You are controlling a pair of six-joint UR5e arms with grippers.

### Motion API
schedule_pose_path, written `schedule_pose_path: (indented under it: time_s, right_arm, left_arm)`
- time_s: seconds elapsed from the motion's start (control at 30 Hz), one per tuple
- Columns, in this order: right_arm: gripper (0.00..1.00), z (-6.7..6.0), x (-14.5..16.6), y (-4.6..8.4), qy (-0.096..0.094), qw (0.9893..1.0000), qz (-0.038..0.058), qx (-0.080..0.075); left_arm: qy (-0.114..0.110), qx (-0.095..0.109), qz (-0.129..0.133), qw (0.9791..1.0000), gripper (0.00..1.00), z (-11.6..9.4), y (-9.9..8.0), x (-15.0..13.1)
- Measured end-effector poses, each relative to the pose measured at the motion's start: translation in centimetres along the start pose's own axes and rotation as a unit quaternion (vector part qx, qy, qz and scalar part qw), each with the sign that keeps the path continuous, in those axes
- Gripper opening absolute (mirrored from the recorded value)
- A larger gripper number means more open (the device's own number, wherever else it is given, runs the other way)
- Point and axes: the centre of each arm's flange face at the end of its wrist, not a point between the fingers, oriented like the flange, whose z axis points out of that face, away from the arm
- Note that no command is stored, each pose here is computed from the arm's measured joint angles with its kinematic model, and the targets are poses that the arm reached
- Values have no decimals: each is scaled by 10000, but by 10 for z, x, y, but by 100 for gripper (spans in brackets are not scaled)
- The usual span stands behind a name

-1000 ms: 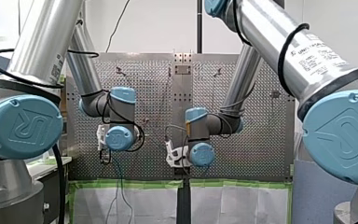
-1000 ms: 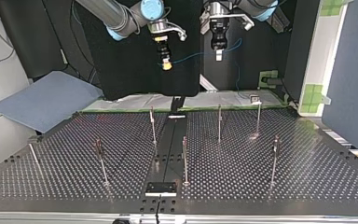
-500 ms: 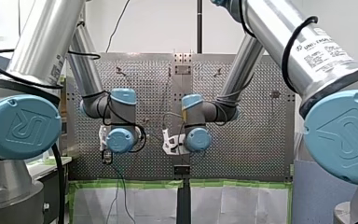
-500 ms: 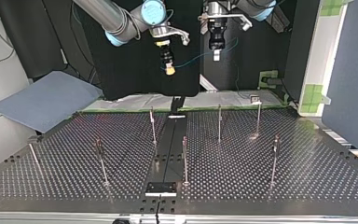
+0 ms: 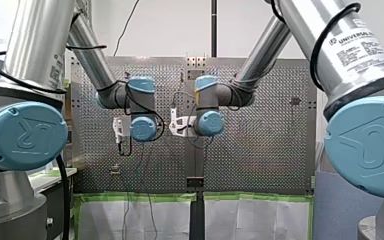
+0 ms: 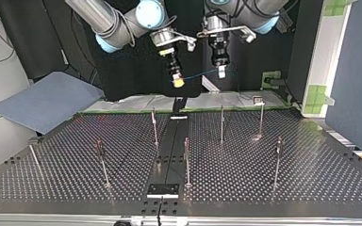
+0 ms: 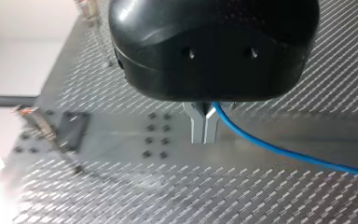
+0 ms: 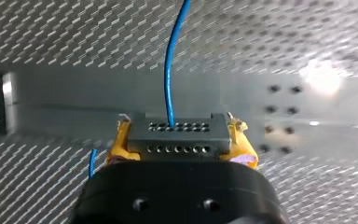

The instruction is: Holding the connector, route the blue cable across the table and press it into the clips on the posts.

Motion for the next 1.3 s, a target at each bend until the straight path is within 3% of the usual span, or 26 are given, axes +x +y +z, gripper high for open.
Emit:
schedule_pose_path:
  time_s: [0.17, 0.47, 0.6, 0.77, 0.9, 1.13, 1.3]
  right_arm:
    - [2, 7, 47, -6, 306, 9993, 91, 215]
    - [2, 8, 125, -11, 790, 9959, 217, 377]
    - [2, 10, 127, -16, 782, 9952, 226, 544]
    - [2, 14, 119, -22, 644, 9956, 206, 654]
    - [2, 19, 121, -25, 612, 9952, 198, 733]
    - [2, 26, 140, -28, 608, 9948, 194, 791]
    - [2, 30, 156, -33, 602, 9936, 185, 934]
  left_arm:
    - [-68, -316, -52, 9995, 0, 6, 7, -22]
    - [-93, -592, -47, 9982, 0, 7, 23, -54]
    - [-126, -640, -62, 9978, 0, 7, 28, -69]
    - [-263, -712, -162, 9970, 0, 13, 30, -95]
    - [-335, -805, -193, 9960, 0, 18, 33, -111]
    - [-322, -1096, -86, 9934, 0, 30, 42, -119]
    - [-359, -1221, -97, 9918, 0, 38, 47, -123]
